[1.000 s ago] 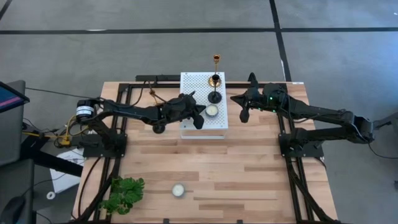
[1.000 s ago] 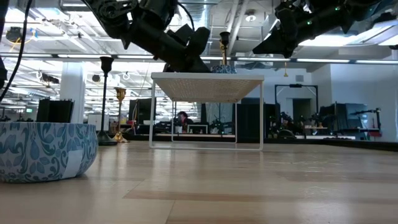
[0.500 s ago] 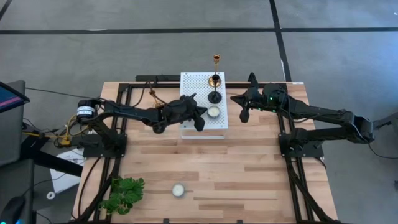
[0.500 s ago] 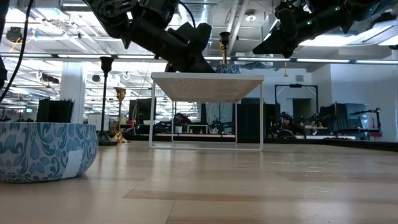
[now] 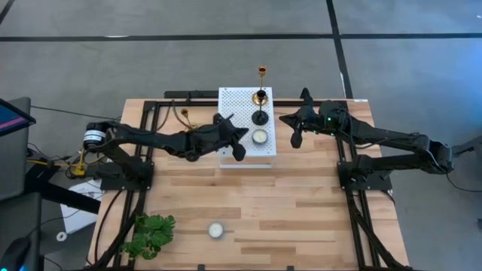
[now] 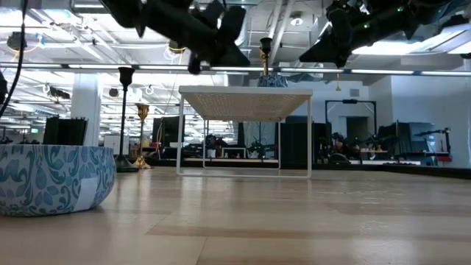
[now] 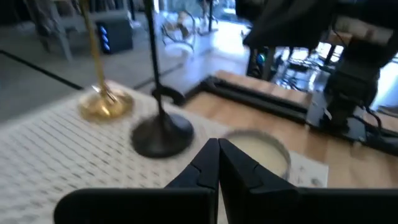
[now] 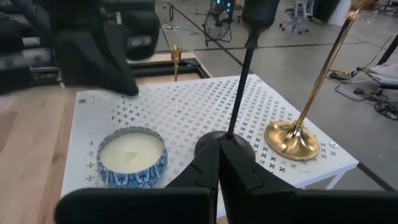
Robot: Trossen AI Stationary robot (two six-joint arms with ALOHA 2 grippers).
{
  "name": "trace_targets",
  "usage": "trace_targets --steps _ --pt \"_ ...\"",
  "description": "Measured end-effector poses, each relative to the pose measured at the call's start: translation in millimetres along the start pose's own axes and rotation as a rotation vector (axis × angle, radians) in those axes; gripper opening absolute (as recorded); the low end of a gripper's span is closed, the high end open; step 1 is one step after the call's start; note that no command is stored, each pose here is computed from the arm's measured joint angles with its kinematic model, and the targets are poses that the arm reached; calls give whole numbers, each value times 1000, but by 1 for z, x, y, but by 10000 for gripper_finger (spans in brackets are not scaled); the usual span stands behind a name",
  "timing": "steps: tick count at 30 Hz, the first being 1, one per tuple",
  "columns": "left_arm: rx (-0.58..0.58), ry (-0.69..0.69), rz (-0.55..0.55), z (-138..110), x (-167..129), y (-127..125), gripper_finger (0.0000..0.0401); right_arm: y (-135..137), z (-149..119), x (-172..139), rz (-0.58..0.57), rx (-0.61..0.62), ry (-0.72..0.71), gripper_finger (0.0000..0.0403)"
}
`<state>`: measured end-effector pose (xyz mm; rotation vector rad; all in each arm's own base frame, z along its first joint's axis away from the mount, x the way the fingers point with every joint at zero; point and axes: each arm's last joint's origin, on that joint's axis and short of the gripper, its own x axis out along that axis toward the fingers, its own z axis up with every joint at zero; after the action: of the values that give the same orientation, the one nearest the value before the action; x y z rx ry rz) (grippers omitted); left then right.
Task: Pick & Place candle stick holders
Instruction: Put the small golden candle holder on the shelf aligned with the large golden candle holder
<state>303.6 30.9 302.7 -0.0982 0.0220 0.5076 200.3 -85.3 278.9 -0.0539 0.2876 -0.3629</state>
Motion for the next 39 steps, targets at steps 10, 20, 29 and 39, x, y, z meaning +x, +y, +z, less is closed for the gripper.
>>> trace_targets --steps 10,20,29,39 --pt "118 -105 -11 56 -75 4 3 0 7 -11 -5 1 -48 0" --pt "158 -68 210 71 -146 15 3 -1 11 -19 -8 26 -81 0" --pt "123 -91 70 80 -178 26 3 -1 11 -19 -7 34 -81 0" --pt "12 174 -203 51 -184 27 3 -1 11 -19 -8 34 -81 0"
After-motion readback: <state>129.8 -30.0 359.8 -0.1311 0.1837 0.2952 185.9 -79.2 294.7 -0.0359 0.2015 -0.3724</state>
